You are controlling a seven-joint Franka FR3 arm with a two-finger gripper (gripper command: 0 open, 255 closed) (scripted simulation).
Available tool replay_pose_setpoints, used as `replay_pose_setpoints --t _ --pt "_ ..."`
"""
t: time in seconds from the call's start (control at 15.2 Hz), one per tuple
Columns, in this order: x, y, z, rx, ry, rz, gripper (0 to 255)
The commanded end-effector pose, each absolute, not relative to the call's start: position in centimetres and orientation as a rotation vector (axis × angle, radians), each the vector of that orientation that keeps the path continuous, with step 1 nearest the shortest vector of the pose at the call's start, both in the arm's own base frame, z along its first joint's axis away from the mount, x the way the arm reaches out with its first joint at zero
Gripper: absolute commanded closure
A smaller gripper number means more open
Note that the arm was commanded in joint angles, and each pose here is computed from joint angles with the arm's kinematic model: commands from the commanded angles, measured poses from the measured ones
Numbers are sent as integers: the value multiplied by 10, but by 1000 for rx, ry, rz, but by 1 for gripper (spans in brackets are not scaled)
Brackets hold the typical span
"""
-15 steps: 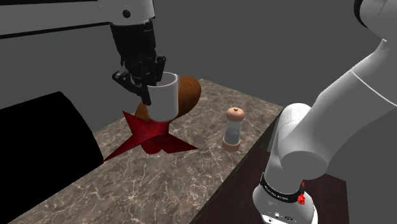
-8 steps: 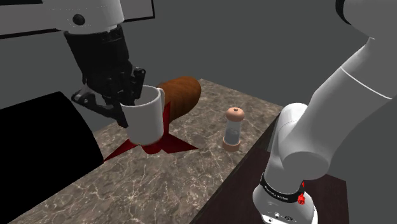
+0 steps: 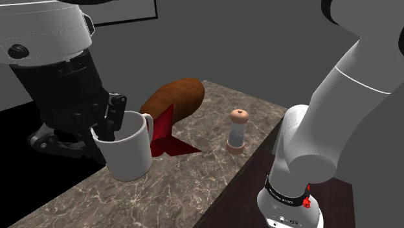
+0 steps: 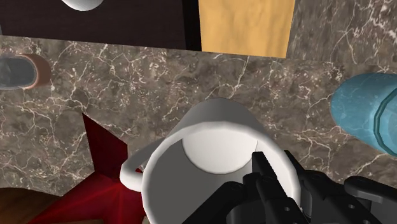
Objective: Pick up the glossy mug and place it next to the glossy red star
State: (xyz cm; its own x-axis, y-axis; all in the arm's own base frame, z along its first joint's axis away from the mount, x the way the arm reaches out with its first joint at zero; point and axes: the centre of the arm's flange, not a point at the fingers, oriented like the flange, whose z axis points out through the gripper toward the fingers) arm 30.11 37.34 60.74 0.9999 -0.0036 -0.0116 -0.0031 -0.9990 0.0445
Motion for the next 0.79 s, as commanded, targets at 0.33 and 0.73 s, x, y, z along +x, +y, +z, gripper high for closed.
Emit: replay_pose_setpoints --t 0.33,0.73 --pt "301 373 570 3098 -6 -17 255" --pt "301 373 538 3098 -6 -17 255"
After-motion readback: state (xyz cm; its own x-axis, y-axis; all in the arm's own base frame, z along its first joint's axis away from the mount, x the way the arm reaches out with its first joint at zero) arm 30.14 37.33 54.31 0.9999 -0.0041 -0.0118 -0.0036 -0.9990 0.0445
